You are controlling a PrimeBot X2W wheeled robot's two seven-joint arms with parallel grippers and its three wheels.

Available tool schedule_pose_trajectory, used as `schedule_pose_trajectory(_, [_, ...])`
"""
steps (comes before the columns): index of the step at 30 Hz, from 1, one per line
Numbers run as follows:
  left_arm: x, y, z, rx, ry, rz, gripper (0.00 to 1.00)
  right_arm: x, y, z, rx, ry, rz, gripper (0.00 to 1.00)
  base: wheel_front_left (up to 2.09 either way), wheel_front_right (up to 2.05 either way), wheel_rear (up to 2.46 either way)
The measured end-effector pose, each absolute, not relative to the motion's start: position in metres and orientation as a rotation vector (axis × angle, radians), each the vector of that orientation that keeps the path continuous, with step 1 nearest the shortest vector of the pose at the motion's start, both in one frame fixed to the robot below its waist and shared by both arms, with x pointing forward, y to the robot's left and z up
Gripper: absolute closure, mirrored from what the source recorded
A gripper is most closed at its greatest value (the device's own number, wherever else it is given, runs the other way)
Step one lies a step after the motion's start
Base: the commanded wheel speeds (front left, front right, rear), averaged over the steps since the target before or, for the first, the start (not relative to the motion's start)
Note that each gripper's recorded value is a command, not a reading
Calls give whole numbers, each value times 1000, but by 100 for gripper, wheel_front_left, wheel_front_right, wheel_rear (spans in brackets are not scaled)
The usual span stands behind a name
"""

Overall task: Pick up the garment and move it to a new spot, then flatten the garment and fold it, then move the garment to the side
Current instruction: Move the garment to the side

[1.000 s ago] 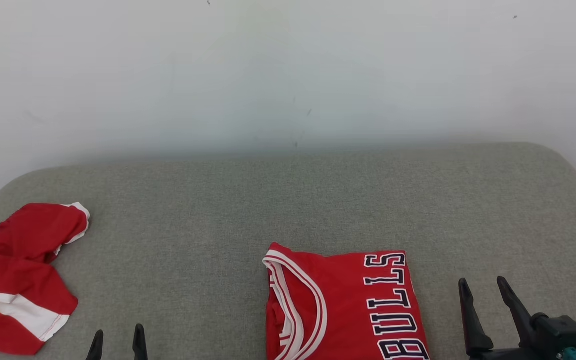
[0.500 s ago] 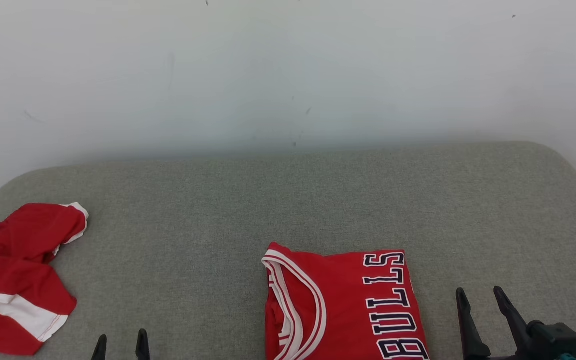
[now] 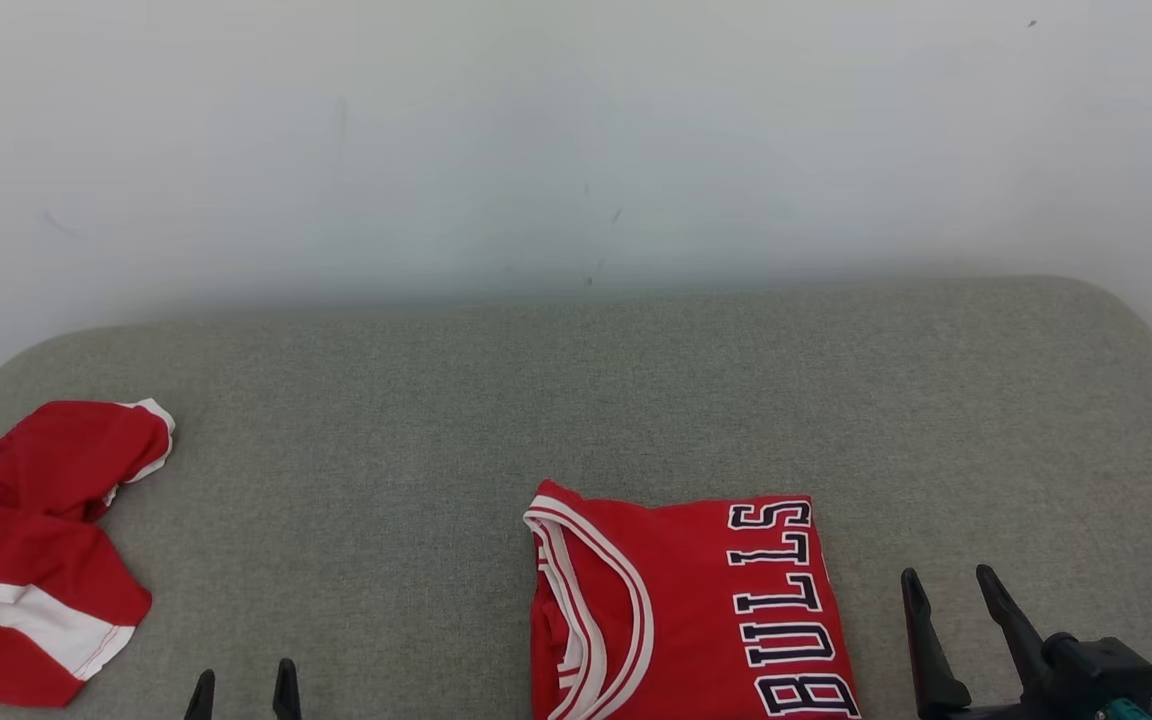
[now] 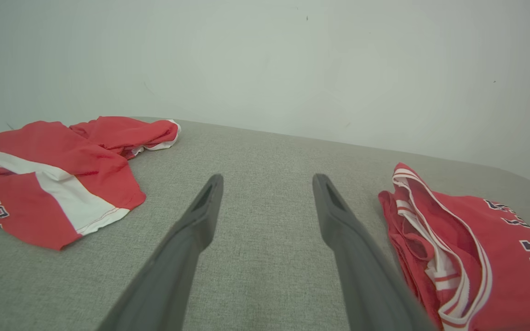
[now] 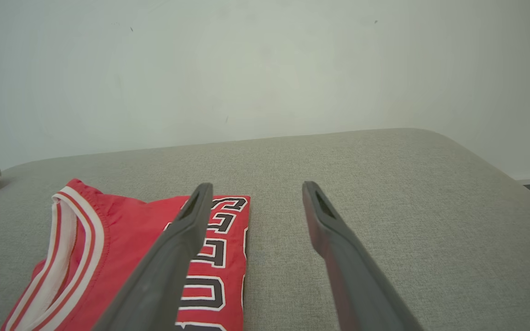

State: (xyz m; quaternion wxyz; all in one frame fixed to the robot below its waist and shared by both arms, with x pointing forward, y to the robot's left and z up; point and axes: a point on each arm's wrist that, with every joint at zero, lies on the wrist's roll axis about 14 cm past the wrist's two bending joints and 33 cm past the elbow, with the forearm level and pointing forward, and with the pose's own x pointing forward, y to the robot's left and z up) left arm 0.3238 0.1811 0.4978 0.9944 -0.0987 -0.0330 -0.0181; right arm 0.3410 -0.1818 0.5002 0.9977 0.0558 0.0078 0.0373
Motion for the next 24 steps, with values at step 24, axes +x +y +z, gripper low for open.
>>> schedule_pose_trajectory(24, [320,186,488,-218,-34,0,0,375,-161,424,89,688,161,0,0,0,0])
